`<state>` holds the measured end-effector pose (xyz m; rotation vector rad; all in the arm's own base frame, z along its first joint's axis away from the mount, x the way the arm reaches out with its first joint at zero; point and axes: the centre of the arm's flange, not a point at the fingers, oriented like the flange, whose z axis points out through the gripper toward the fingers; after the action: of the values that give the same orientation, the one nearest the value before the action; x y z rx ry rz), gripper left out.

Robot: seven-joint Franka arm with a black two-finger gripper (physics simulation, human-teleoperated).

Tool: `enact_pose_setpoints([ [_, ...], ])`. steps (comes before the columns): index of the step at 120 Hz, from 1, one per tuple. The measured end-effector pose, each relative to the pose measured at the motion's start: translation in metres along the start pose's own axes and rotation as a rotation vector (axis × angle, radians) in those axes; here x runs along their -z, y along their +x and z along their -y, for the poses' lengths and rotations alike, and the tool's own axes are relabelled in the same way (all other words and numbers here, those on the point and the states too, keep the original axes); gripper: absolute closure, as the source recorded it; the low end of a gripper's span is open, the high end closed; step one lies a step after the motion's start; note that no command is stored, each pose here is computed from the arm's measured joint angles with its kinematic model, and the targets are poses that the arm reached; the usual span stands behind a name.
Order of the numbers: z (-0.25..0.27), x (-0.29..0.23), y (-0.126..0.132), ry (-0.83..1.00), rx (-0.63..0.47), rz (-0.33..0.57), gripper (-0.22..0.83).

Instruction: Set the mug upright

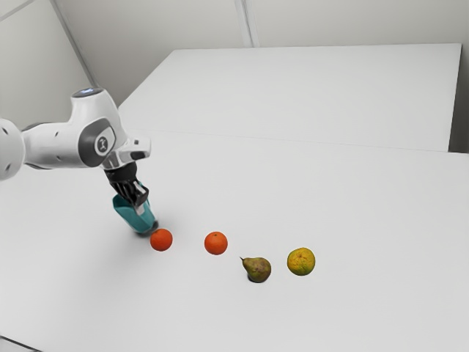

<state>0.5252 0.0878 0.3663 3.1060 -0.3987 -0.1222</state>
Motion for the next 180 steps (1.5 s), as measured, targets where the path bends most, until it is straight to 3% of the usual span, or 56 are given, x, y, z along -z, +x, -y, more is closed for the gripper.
enact_pose_setpoints([
  [88, -0.002, -0.028, -0.01, 0.019, 0.076, 0.153, 0.78],
  [110, -0.002, -0.027, -0.01, 0.02, 0.089, 0.152, 0.39],
  [126, -0.002, -0.023, -0.009, 0.023, 0.094, 0.145, 0.21],
  [148, -0.002, -0.014, -0.009, 0.023, 0.102, 0.129, 0.09],
  [180, 0.001, 0.031, -0.004, 0.022, 0.119, 0.056, 0.02],
])
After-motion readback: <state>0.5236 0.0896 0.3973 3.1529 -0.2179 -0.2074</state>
